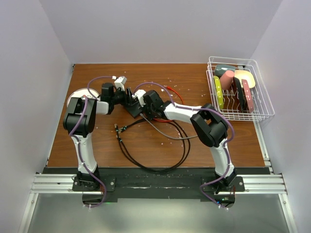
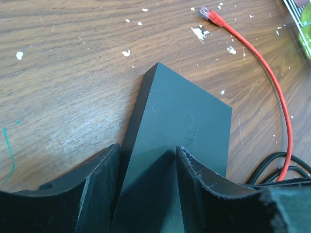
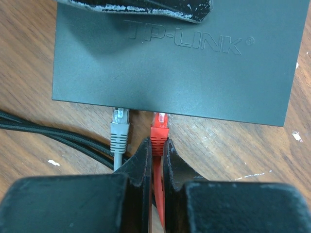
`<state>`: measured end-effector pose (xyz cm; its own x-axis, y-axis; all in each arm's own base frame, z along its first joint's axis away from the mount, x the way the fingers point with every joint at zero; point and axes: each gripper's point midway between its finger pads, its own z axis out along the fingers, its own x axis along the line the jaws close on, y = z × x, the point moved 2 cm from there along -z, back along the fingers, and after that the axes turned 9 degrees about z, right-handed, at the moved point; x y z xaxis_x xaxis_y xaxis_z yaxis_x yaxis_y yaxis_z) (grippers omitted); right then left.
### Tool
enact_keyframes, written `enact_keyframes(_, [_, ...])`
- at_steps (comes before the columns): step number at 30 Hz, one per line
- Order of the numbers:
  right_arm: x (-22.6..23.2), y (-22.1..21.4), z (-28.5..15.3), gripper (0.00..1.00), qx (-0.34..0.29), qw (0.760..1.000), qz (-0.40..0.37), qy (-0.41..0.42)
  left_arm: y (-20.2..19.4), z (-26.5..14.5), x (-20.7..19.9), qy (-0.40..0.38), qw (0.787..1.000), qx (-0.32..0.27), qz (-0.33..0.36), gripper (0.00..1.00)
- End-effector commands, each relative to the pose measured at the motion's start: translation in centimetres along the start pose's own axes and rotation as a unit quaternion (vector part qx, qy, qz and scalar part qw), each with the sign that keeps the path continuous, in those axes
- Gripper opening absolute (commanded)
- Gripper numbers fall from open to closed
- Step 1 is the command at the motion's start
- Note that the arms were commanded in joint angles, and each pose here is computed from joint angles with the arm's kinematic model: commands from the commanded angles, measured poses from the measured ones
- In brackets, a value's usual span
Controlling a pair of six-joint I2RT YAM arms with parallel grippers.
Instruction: Insert the plug into the switch port
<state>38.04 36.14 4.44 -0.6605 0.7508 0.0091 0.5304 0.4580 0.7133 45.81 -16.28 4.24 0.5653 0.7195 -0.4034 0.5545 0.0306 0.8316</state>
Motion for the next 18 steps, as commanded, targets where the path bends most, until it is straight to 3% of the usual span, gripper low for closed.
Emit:
enact_keyframes(1, [1.1,9.3,-0.2,0.0,-0.171,0.985,-0.009,0.024,-3.0,-0.1,-6.1,-0.133,0.987,0.07,-0.047,0.49])
enact_keyframes(18, [1.6,10.9,1.3,0.0,-0.188,0.982,-0.013,0.033,-4.2,-0.3,-6.4,-0.146,0.983,0.096,-0.061,0.36])
